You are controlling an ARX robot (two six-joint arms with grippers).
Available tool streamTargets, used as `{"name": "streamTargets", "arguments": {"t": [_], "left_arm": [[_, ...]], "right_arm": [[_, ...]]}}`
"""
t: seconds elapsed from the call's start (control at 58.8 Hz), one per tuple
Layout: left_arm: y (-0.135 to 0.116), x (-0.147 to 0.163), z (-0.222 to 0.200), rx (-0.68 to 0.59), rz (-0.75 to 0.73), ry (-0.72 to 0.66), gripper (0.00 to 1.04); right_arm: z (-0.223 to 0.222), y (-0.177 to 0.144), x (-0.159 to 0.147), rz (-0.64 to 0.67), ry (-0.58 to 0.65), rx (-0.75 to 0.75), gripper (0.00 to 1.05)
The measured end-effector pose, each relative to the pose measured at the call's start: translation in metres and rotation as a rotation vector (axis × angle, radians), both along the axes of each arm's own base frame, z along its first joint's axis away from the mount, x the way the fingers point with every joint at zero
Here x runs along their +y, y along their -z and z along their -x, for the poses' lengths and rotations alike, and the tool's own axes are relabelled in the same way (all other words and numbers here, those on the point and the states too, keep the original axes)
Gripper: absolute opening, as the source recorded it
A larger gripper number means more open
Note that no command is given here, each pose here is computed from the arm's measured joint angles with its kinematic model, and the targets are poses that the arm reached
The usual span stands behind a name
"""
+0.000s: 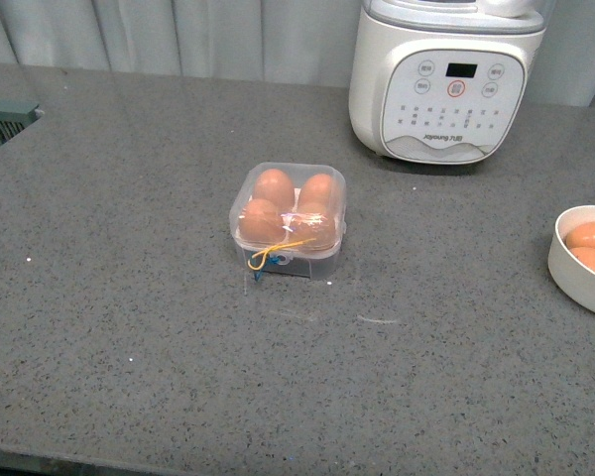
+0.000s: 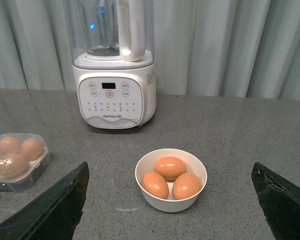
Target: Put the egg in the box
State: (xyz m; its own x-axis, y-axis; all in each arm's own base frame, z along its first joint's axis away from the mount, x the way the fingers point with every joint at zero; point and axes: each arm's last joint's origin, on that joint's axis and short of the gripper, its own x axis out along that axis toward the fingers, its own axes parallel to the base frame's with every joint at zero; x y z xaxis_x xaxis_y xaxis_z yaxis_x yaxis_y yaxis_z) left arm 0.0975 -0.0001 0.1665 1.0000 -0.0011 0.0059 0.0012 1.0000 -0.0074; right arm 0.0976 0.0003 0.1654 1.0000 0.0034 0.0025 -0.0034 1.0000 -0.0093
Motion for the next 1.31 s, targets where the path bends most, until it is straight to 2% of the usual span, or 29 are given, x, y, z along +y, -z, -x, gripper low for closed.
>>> {"name": "streamTargets", "arguments": {"t": [0.374,0.476,0.51,0.629,0.782,0.816,1.309], "left_arm": [[-0.0001,0.0000,0.0000,-0.001,0.000,0.000,0.04],[-0.0001,0.0000,0.0001,-0.001,0.000,0.000,0.23],[-0.0001,0.0000,0.0001,-0.001,0.000,0.000,0.33],[-0.0001,0.0000,0.0001,-0.002,0.000,0.000,0.57],[-0.0001,0.0000,0.0001,-0.002,0.000,0.000,0.96],[-0.0001,0.0000,0.0001,-0.002,-0.001,0.000,1.00],[-0.0001,0.0000,0.0001,-0.002,-0.003,0.000,0.98]], "right_arm": [[0.0000,0.0000,0.0000,0.000,0.000,0.000,0.95],[0.0000,0.0000,0.0000,0.000,0.000,0.000,0.95],[0.0000,0.0000,0.0000,0.000,0.000,0.000,0.95],[0.0000,0.0000,0.0000,0.000,0.000,0.000,0.95],[0.0000,0.0000,0.0000,0.000,0.000,0.000,0.95],[0.0000,0.0000,0.0000,0.000,0.000,0.000,0.95],[0.0000,0.0000,0.0000,0.000,0.000,0.000,0.95]]}}
